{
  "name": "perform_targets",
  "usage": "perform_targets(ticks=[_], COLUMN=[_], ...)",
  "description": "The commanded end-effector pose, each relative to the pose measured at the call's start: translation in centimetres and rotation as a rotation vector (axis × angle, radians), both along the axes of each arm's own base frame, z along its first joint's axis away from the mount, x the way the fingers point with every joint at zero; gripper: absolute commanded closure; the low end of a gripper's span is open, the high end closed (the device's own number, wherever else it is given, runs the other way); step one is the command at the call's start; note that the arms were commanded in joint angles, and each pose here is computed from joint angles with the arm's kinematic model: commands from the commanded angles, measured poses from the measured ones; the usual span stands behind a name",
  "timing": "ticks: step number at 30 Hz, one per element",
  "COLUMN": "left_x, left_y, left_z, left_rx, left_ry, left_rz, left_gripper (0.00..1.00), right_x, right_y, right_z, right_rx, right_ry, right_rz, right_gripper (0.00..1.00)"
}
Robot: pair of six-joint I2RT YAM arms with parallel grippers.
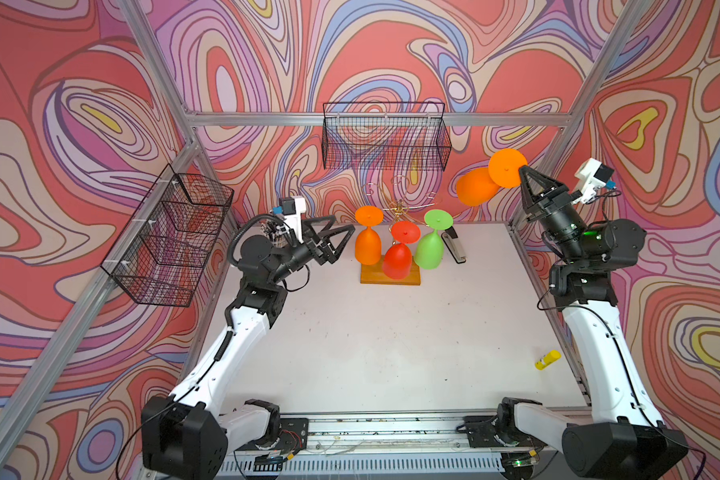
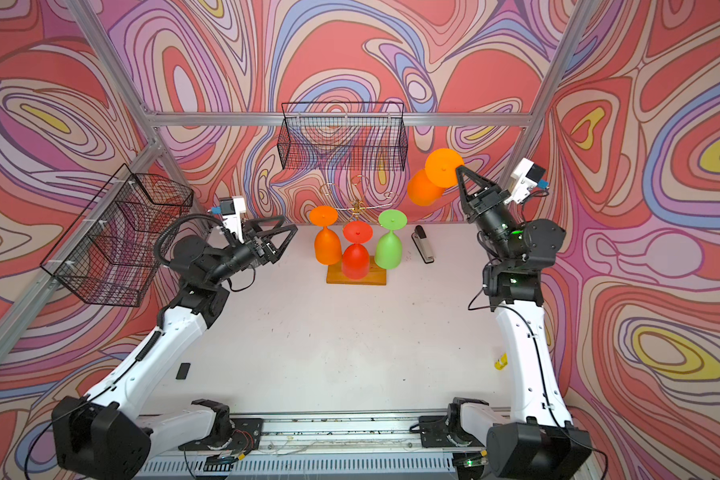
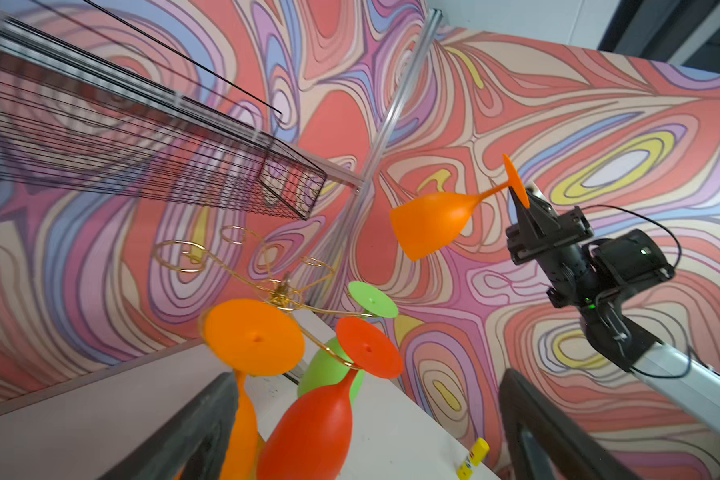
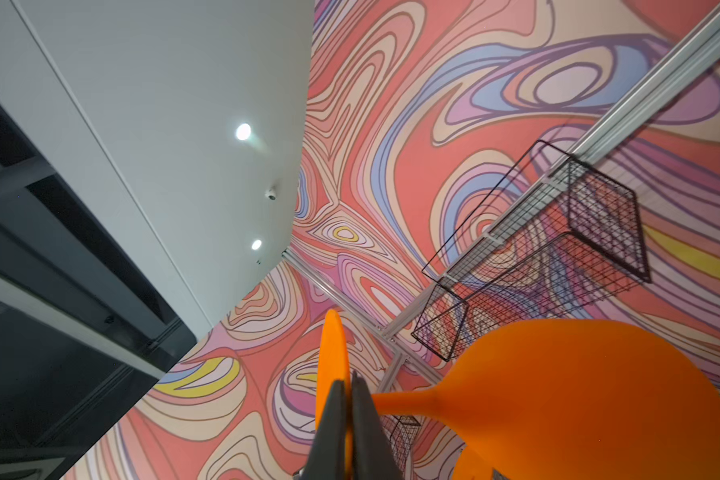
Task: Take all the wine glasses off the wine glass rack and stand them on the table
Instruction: 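Bring the orange glass toward the left gripper while the left arm reaches up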
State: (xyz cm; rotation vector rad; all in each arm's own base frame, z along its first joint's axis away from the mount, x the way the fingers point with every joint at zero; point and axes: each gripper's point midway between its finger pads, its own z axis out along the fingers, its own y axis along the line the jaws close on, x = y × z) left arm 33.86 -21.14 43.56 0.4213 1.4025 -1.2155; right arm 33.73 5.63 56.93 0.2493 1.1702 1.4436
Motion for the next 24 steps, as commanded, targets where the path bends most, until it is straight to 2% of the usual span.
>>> perform_targets(ticks=[1, 6, 12, 17, 24], left_x=[-2.0, -1.8, -0.2, 0.8, 2.0], left_y=[-3.1, -6.4, -7.8, -8.5, -9.0], left_z=[2.7, 4.0, 5.1, 5.4, 4.8], left_rx=[0.010, -0.021, -0.123, -0.150, -0.117], left_ry=[-0.083, -0.122, -0.135, -0.150, -0.163], left_rz=[-0.184, -0.320, -0.435, -0.488, -0.476], left_gripper=[0.04, 0.04, 0.04, 0.06, 0.10], right_x=[-4.3, -4.8, -4.2, -3.4, -2.8], right_y=[1.4, 2.5, 6.0, 8.5, 9.4], right_z=[4.7, 5.4, 4.8, 4.3, 3.7], right_rx=[0.002, 0.042, 0.056, 0.076, 0.110], right_ry=[-0.183, -0.235, -0.272, -0.287, -0.297], right_rz=[0.082, 0.173, 0.299, 0.387, 0.447], right_gripper=[1.00, 1.00, 1.00, 1.00, 1.00])
